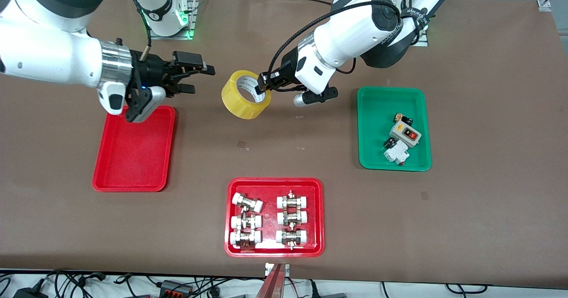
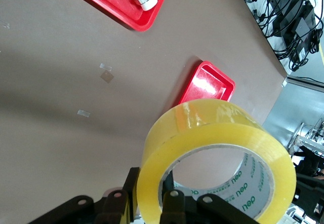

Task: Left arm passes tape to right arm into tray
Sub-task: 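Close the right gripper on the tape roll beside the left gripper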

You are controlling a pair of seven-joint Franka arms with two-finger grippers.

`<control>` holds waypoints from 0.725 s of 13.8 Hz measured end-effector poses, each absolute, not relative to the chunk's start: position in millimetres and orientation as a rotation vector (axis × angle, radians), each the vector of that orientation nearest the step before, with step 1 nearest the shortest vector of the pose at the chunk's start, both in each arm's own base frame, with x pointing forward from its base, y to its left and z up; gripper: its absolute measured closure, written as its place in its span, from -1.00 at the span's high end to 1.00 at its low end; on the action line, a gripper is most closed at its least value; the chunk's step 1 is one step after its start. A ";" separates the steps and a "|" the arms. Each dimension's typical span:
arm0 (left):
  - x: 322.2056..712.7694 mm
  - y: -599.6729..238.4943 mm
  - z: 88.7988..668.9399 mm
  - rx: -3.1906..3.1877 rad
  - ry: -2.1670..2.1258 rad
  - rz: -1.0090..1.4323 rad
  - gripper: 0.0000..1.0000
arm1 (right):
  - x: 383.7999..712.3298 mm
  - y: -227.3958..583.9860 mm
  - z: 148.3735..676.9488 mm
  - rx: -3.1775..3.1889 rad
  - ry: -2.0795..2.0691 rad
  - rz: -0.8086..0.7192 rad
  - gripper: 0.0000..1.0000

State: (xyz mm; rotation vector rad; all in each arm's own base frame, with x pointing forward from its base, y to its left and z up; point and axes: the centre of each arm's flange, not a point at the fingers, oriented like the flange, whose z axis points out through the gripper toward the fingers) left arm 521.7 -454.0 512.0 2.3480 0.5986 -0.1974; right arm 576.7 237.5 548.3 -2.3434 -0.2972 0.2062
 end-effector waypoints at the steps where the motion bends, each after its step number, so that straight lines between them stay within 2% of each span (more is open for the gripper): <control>1: 521.9 -454.0 511.4 2.348 0.599 -0.199 -0.56 | 579.2 241.0 544.4 -2.331 -0.291 0.202 1.00; 10: 521.9 -454.0 511.3 2.348 0.599 -0.199 -0.56 | 591.6 278.3 531.7 -2.307 -0.296 0.153 1.00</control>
